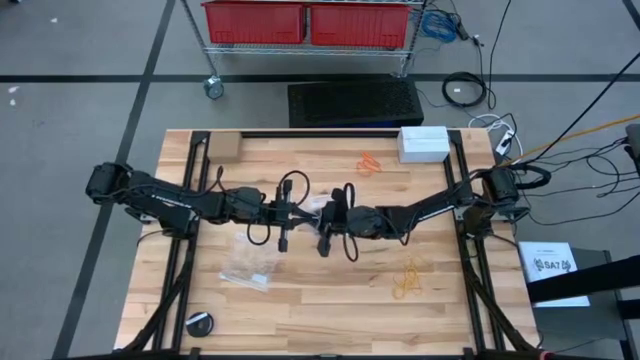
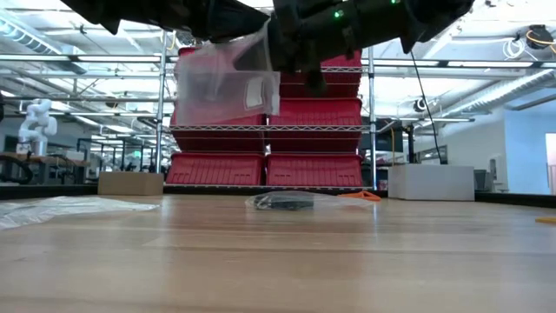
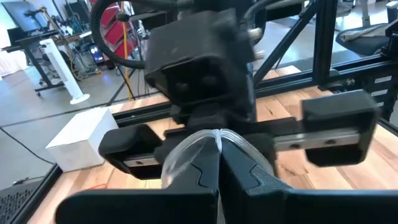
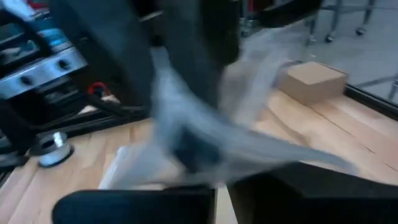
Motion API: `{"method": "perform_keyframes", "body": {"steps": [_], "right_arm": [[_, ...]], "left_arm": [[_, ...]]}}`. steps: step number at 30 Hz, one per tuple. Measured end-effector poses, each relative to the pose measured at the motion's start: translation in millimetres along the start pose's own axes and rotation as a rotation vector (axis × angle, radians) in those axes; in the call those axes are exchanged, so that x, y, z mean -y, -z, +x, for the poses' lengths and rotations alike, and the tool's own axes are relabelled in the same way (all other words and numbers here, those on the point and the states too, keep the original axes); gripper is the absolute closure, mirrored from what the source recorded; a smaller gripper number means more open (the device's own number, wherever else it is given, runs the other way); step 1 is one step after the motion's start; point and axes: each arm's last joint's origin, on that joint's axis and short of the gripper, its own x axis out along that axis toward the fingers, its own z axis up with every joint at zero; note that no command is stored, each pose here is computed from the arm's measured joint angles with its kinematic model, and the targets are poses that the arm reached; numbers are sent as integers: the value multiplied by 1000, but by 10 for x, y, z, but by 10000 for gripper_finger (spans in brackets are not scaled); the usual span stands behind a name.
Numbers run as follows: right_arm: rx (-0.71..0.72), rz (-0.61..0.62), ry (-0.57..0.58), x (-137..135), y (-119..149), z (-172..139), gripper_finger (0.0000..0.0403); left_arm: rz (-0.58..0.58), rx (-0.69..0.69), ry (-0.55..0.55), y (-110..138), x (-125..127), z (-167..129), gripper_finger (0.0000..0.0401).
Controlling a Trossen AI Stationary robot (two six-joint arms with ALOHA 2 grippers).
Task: Sort rubber bands
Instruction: Open the top transparent zip bag, then put the yellow rubber band into the open transparent zip bag
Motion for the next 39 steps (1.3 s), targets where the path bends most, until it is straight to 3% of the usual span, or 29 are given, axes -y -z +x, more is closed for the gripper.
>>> {"method": "perform_keyframes", "body": {"steps": [10,16,32,39], "right_arm": [[4,9,-31,-98,14,-36,301],[-84,-21,-17,-103,18,-116,273],[-220,23,-101,-296,-532,-1065,265],[-449,116,-86,-307,-490,-1580,265]], "left_arm": [[1,8,-20,-11,-8,0,401],[2,8,-20,-10,-8,0,401],[27,-6,-17,3,-5,0,401],[27,-7,-17,4,-5,0,401]]}}
